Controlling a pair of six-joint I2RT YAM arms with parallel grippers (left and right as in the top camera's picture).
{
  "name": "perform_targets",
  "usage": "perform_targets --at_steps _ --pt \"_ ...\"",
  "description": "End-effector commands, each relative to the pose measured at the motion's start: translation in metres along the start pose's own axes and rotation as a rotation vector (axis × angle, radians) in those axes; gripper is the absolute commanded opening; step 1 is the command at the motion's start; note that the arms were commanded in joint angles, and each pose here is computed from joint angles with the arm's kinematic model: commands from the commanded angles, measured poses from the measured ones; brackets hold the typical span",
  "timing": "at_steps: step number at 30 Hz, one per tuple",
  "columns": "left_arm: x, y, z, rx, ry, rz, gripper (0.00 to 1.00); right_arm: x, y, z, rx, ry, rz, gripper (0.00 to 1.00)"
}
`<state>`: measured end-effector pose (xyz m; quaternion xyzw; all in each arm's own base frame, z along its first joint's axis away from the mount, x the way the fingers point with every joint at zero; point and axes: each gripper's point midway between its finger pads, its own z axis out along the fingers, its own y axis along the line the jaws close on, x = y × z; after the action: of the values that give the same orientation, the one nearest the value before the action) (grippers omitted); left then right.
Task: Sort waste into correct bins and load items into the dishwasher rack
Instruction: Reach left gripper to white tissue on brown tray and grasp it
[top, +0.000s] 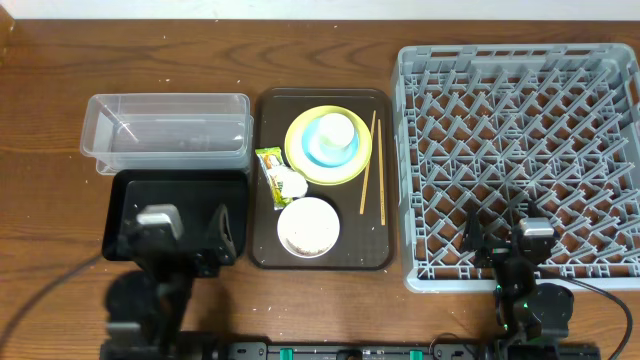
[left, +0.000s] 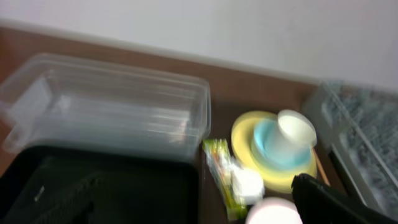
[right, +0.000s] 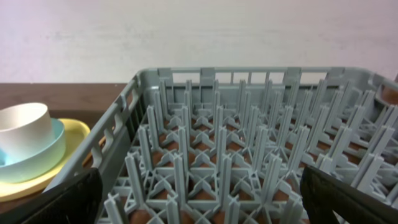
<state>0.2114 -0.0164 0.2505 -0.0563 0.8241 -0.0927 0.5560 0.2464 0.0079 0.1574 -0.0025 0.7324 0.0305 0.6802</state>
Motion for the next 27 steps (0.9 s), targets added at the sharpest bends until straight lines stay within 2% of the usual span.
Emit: perform_targets --at_steps 1,3,5,9,10,12,13,14,18,23,25,26,27 --pt "-0.033 -0.011 -0.003 -0.012 0.16 -0.023 0.96 0.001 -0.001 0.0 0.002 0.001 -0.001 0.99" --pt "-0.042 -0.017 -0.003 -0.022 0.318 -0.04 0.96 0.001 -0.001 0.0 0.002 0.001 -0.001 0.99" --pt "-0.051 -0.032 0.001 0.031 0.434 -0.067 0.96 0.001 -0.001 0.0 0.002 0.001 -0.001 0.99" --pt "-0.057 -0.052 0.019 0.112 0.598 -0.12 0.94 0.001 -0.001 0.0 0.002 0.001 -0.001 0.99" --pt "-0.056 -0.054 0.027 0.122 0.622 -0.13 0.76 0.001 -0.001 0.0 0.002 0.001 -0.001 0.99" --pt "-0.049 -0.057 0.042 0.129 0.675 -0.2 0.28 0.001 -0.001 0.0 0.002 0.001 -0.001 0.99" --pt "-0.041 -0.056 0.051 0.095 0.719 -0.271 0.1 0.001 -0.001 0.0 0.002 0.001 -0.001 0.99" --pt "-0.035 -0.055 0.058 0.069 0.746 -0.301 0.06 0.001 -0.001 0.0 0.002 0.001 -0.001 0.99" --pt "-0.007 -0.045 0.093 -0.122 0.799 -0.327 0.06 0.001 -0.001 0.0 0.002 0.001 -0.001 0.99" --pt "0.018 -0.06 0.139 -0.228 0.763 -0.262 0.06 0.001 -0.001 0.0 0.002 0.002 -0.001 0.99" --pt "0.028 -0.063 0.156 -0.263 0.755 -0.24 0.21 0.001 -0.001 0.0 0.002 0.002 -0.001 0.99" --pt "0.035 -0.066 0.166 -0.273 0.762 -0.229 0.4 0.001 -0.001 0.0 0.002 0.002 -0.001 0.99" --pt "0.042 -0.067 0.174 -0.274 0.775 -0.225 0.43 0.001 -0.001 0.0 0.002 0.002 -0.001 0.99"
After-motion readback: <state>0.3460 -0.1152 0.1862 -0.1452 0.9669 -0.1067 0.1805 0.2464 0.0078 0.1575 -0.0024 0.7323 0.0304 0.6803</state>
